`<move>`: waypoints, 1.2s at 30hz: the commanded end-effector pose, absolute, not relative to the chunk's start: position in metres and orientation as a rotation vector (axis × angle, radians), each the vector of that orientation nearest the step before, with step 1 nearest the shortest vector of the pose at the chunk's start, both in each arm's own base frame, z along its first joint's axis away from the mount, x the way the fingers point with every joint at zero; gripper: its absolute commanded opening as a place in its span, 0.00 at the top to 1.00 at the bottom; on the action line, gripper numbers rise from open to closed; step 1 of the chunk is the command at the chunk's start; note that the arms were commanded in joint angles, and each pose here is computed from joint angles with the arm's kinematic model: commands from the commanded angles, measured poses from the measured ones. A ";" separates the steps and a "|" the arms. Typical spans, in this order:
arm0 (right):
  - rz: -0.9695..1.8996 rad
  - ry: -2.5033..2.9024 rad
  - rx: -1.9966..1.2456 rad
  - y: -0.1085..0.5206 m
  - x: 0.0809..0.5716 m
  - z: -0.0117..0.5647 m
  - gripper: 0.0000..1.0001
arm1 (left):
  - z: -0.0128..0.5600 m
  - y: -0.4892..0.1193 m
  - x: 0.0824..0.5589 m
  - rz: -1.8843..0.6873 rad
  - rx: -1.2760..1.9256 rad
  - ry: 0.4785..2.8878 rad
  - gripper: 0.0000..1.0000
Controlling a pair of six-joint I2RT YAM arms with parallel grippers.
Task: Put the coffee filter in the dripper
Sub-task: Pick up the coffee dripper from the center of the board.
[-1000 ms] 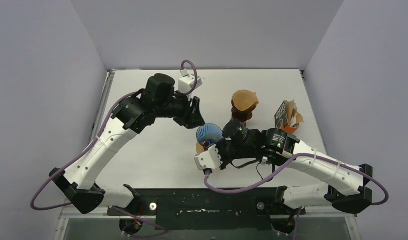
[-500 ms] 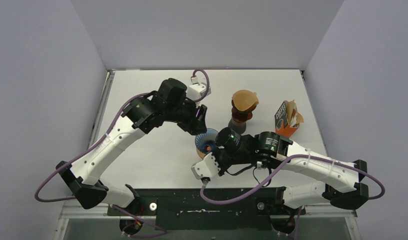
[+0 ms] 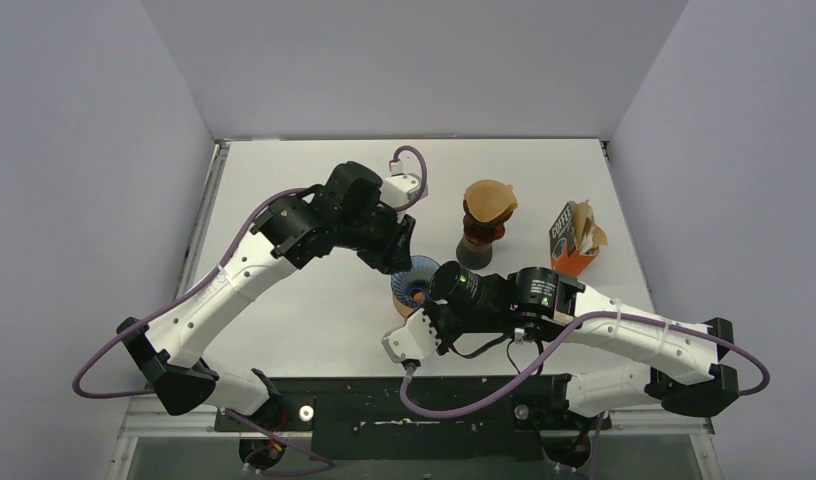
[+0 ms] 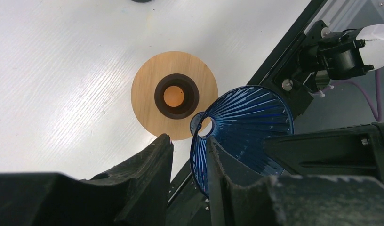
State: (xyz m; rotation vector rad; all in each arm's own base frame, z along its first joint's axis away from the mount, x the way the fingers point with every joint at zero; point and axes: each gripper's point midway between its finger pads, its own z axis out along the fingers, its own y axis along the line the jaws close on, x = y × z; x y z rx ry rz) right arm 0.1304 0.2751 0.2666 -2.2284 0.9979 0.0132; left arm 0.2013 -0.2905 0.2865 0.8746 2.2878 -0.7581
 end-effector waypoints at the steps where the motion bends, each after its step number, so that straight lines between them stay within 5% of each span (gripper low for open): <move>1: -0.033 0.973 -2.166 0.279 0.136 0.288 1.00 | 0.290 -0.291 0.199 -0.744 0.910 2.274 0.71; 6: -0.046 0.970 -2.162 0.280 0.136 0.289 1.00 | 0.288 -0.291 0.197 -0.742 0.924 2.283 0.81; 10: -0.045 0.967 -2.164 0.282 0.136 0.287 1.00 | 0.287 -0.293 0.197 -0.743 0.931 2.287 0.99; 16: -0.046 0.976 -2.146 0.283 0.137 0.288 1.00 | 0.287 -0.294 0.198 -0.739 0.930 2.285 1.00; 21: -0.037 0.996 -2.085 0.283 0.138 0.293 0.84 | 0.287 -0.294 0.200 -0.725 0.918 2.285 1.00; 36: 0.117 1.158 -1.778 0.268 0.133 0.328 0.66 | 0.294 -0.283 0.225 -0.723 0.778 2.227 1.00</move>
